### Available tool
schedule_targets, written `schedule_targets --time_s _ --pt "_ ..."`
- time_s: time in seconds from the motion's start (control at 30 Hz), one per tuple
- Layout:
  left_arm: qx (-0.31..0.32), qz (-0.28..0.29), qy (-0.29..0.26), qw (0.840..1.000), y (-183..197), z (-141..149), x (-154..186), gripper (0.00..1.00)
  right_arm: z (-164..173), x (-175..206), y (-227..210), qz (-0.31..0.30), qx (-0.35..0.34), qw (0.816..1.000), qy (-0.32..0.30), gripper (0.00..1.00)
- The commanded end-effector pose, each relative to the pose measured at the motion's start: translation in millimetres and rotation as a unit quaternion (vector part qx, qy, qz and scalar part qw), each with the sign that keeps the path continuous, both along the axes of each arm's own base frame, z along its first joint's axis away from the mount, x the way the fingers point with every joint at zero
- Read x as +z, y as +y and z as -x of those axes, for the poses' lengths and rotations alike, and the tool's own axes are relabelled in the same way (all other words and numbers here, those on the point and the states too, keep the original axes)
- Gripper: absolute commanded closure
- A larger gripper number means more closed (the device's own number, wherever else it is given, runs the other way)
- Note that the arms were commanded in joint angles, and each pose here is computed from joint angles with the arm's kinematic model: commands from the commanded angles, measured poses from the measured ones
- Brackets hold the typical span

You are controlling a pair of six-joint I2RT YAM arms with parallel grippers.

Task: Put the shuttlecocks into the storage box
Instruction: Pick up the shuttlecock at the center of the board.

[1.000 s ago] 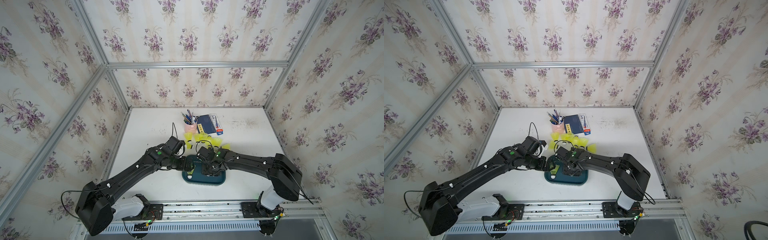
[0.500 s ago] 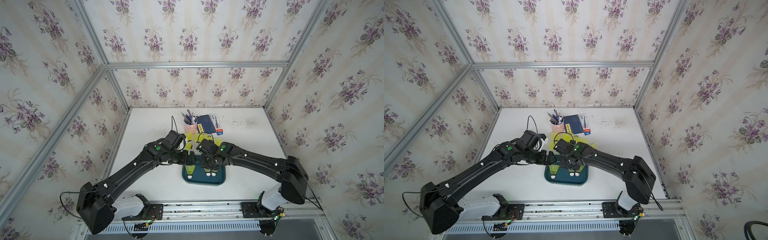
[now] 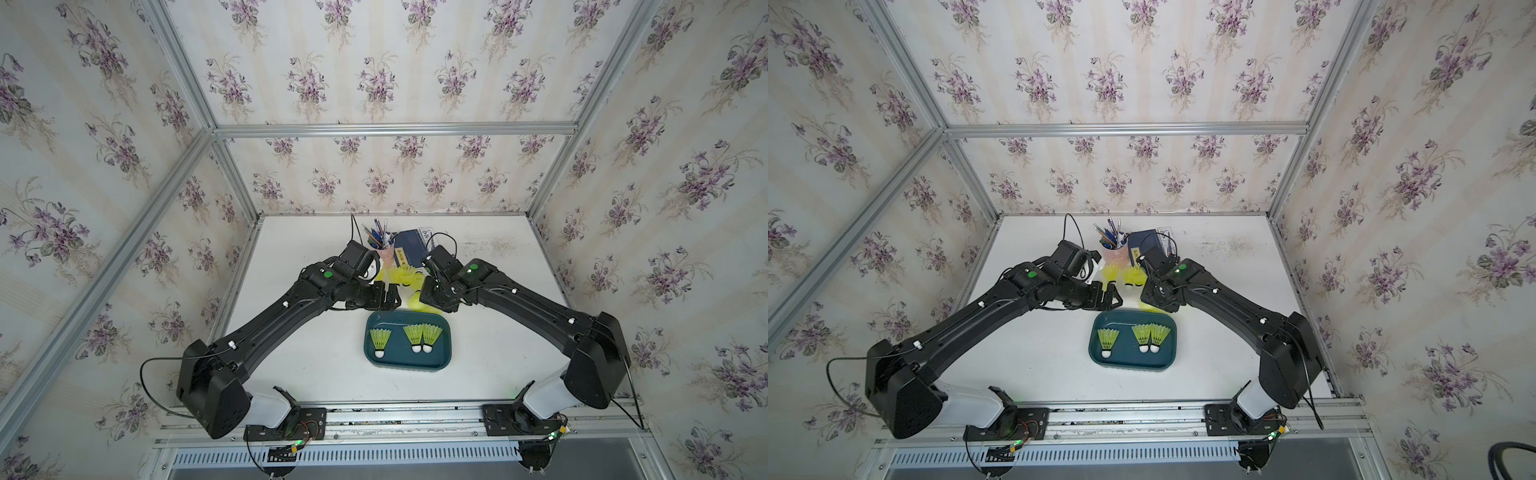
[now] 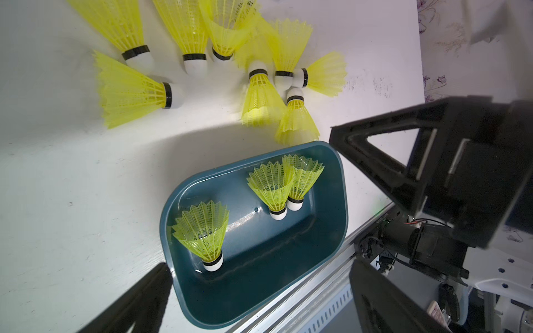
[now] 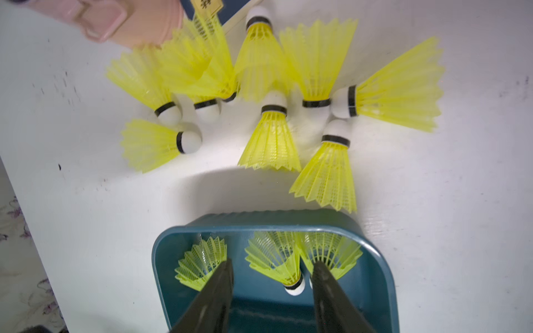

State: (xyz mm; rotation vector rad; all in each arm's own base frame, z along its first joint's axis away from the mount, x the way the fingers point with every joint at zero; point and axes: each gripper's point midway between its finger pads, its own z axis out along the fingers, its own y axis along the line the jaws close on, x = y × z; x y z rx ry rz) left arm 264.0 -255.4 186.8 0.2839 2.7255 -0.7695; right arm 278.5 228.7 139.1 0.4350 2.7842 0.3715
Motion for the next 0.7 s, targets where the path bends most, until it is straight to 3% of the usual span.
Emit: schedule_targets --time_s 0.0,0.33,0.67 --pt "-0.026 0.009 0.006 1.000 -10.9 -4.0 -0.9 0.00 -9.8 -5.2 -11.7 -0.013 -0.043 0.999 0.007 0.52" --pt "-0.050 0.020 0.014 0.998 -37.4 -26.9 -5.0 0.00 -30.2 -28.1 -44.3 -0.048 -0.174 0.983 0.028 0.48" --pt "-0.065 0.023 0.023 0.997 -54.9 -42.7 -21.0 0.01 -50.5 -56.0 -65.6 -0.104 -0.285 0.952 0.047 0.50"
